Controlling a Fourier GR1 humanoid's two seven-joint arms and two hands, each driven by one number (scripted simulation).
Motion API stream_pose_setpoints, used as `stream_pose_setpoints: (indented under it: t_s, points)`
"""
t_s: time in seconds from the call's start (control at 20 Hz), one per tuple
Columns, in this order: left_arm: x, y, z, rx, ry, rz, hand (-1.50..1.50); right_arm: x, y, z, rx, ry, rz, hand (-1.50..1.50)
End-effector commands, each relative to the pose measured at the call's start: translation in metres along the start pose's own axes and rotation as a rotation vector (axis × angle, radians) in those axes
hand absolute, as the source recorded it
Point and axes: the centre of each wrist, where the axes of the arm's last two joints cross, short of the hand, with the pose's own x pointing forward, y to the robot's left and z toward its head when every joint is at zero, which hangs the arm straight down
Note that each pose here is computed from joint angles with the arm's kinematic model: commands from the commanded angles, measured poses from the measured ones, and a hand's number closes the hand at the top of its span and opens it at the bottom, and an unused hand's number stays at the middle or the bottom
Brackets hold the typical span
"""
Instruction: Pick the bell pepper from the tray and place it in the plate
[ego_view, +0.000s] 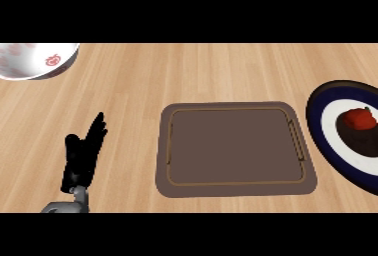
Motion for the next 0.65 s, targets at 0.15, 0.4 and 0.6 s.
stream_pose_setpoints:
  t_s: [0.15, 0.4, 0.6]
  points:
    - [0.012, 0.006, -0.006, -0.001, -0.006, 0.001, 0.00, 0.002, -0.023, 0.000, -0.103, 0.042, 0.028, -1.50]
    - [0.002, -0.002, -0.001, 0.003, -0.010, 0.001, 0.00, -0.010, -0.033, 0.023, -0.092, 0.051, 0.024, -1.50]
    - [0.003, 0.000, 0.008, 0.005, -0.016, -0.001, 0.00, -0.009, -0.040, 0.024, -0.116, 0.071, 0.076, -1.50]
